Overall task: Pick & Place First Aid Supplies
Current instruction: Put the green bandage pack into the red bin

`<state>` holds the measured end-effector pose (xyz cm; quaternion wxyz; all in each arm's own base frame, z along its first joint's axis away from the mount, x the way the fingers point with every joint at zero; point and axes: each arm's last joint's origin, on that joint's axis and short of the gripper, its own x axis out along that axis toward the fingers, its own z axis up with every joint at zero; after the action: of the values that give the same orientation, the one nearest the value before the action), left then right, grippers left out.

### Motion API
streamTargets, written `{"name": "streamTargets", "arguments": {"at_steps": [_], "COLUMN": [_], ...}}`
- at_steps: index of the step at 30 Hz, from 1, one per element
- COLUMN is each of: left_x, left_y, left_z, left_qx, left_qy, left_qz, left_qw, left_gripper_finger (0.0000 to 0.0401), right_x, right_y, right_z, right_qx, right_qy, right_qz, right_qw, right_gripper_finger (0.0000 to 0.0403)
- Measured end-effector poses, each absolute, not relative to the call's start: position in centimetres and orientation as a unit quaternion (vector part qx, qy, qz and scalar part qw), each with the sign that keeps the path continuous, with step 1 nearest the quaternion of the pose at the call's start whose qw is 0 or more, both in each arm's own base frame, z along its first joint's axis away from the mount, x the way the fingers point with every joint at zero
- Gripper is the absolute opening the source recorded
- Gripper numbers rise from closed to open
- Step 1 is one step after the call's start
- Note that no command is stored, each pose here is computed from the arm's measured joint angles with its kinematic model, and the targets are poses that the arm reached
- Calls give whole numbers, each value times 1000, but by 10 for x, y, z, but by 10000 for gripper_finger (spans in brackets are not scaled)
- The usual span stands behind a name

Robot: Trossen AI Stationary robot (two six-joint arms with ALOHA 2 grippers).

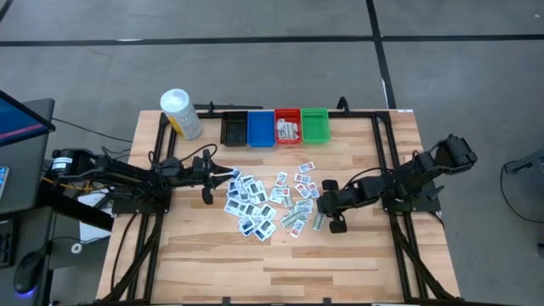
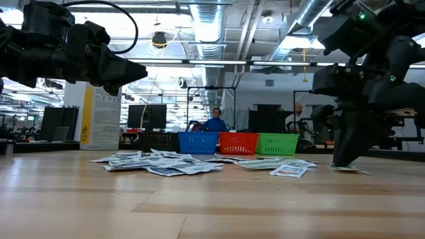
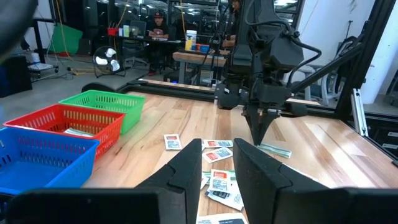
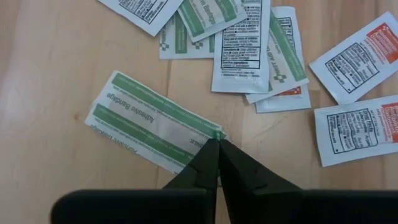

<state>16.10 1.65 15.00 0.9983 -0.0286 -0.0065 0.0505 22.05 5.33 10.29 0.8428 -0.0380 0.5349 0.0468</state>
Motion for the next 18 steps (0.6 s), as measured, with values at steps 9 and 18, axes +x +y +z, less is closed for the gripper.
{"name": "streamTargets", "arguments": {"at_steps": [9, 18], "left_x": [161, 161], "left_y": [17, 17], "left_z": [150, 150], "left_qx": [-29, -30], "left_qy": [-7, -5], "left_qz": [51, 51], "left_qw": [998, 998], "left_gripper_finger": [93, 93], "right_x": [231, 245], "right_y": [55, 38], "right_z": [148, 181], "right_qx": [-119, -277], "right_qy": [444, 314], "right_qz": [90, 48], "right_qw": [883, 907], "right_gripper_finger": [1, 1]}}
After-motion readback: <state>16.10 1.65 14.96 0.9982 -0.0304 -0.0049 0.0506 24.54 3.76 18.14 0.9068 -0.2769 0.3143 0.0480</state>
